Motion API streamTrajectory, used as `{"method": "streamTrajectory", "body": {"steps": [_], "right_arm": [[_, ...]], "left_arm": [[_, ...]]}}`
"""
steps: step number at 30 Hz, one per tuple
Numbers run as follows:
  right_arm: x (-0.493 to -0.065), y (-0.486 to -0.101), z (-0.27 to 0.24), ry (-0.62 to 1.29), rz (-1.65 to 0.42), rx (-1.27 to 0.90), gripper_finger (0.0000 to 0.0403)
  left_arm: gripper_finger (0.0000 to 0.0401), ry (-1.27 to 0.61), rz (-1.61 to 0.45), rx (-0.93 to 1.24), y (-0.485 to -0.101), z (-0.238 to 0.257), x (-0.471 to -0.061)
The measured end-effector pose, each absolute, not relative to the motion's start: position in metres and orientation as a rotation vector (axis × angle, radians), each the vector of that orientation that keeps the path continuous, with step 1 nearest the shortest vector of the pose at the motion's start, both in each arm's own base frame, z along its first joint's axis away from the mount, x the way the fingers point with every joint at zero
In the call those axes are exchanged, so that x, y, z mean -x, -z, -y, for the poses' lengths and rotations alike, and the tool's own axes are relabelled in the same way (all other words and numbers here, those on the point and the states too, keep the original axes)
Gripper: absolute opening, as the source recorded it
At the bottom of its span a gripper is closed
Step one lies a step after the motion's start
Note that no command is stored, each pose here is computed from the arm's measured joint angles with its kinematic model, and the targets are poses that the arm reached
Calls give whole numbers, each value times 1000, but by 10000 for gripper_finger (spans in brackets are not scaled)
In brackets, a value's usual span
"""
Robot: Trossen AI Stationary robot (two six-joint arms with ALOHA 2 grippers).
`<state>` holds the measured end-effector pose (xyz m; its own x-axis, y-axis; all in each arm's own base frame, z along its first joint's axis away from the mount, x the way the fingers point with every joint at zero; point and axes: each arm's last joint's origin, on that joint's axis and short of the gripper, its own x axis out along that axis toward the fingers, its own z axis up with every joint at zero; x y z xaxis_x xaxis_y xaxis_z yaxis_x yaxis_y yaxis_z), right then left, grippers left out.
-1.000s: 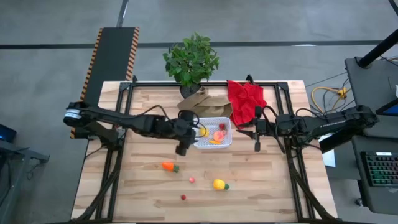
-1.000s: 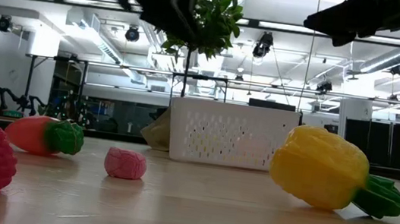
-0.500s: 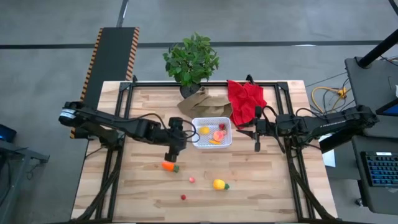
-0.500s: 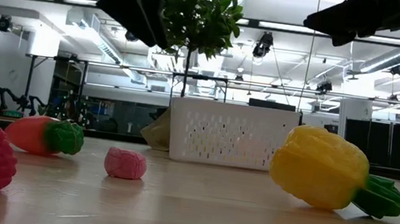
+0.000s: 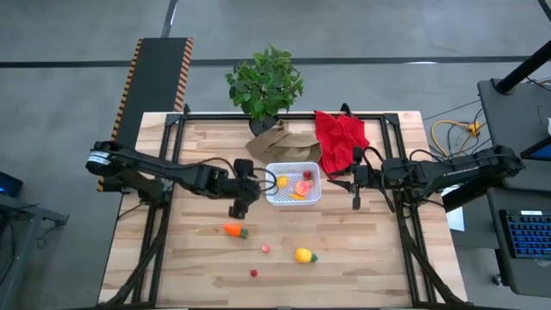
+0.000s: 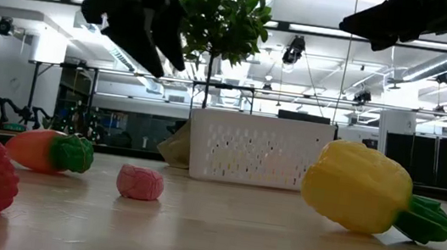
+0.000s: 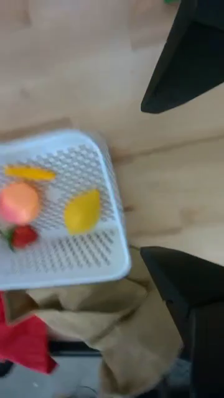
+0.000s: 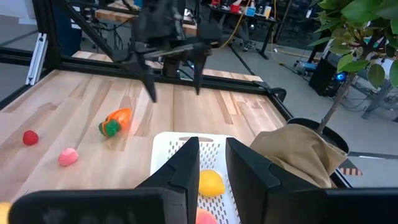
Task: Pick and placing Produce into tupperware
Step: Put the carrot into the bin
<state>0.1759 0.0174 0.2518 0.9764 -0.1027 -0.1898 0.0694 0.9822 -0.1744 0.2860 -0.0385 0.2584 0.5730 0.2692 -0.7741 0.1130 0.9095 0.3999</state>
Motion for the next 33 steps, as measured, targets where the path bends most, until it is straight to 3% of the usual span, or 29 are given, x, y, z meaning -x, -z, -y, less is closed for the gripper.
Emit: {"method": "streamTrajectory", "body": {"steps": [15,26,33], "right_arm": [[-176,-252,-17,88,-193,167,70],[-176,-253,-17,88,-190,166,70],[-176,-253,-17,88,-190,166,70]], "left_arm": [[363,-17,-993,-291,-251,89,-272],[363,7,-1279,-142,-217,106,-263],[363,25,-1338,-113,-201,112,-269]]}}
